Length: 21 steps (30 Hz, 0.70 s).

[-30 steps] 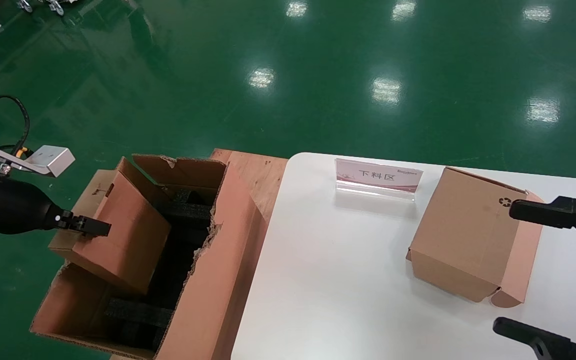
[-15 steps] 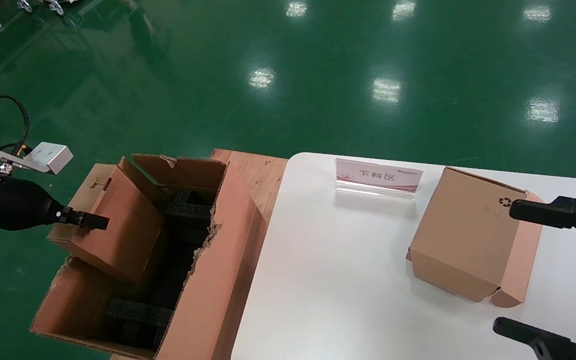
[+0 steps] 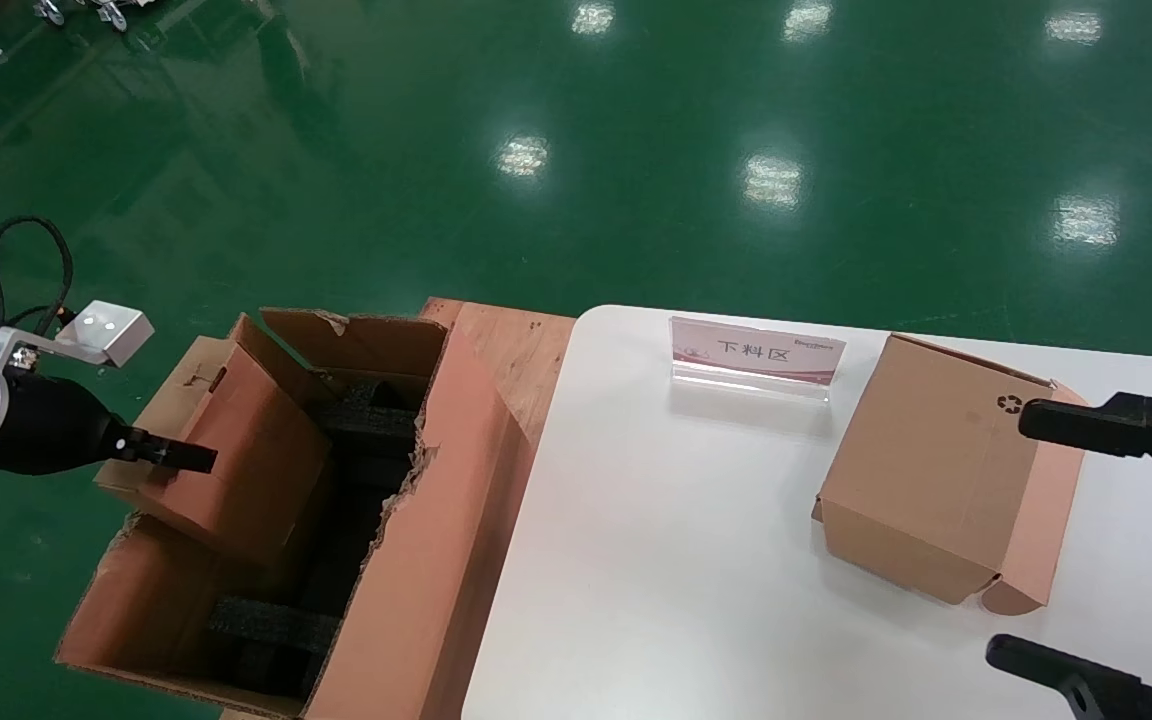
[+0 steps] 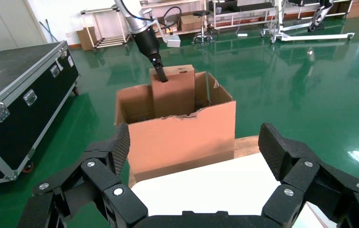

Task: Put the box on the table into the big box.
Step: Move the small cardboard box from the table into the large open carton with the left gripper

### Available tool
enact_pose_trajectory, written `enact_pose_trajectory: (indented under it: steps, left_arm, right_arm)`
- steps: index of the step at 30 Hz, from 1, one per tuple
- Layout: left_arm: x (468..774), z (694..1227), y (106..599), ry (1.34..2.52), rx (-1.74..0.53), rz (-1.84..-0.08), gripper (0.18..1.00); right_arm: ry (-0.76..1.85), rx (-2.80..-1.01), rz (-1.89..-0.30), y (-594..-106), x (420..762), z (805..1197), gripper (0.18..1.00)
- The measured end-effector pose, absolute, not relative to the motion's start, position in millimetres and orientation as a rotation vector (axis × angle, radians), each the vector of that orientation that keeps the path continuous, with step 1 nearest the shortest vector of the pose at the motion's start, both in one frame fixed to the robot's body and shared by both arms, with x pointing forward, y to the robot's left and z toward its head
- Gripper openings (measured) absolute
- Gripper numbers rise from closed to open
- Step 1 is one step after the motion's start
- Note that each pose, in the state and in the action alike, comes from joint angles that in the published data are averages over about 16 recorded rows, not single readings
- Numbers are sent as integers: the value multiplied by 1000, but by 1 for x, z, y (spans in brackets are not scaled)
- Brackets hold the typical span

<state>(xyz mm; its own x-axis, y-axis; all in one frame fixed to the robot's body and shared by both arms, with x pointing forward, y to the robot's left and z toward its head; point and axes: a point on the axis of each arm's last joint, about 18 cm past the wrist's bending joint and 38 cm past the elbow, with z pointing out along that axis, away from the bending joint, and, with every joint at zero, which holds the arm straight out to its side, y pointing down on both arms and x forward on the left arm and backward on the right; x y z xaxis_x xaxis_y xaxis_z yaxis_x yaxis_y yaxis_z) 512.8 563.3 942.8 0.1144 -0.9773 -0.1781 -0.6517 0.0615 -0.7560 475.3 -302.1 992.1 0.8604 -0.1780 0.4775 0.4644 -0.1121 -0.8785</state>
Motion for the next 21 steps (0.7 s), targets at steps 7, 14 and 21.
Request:
enact_pose_trajectory:
  steps: [7, 14, 21]
  left_arm:
    - [515, 934, 565, 1618, -1655, -542, 275]
    - [516, 926, 564, 1626, -1658, -528, 275]
    - [518, 921, 561, 1635, -1667, -520, 275]
  right_arm:
    - [-230, -1595, -552, -302, 475, 992, 995]
    - [-230, -1595, -552, -302, 475, 992, 995]
    - [-230, -1595, -552, -302, 475, 992, 995]
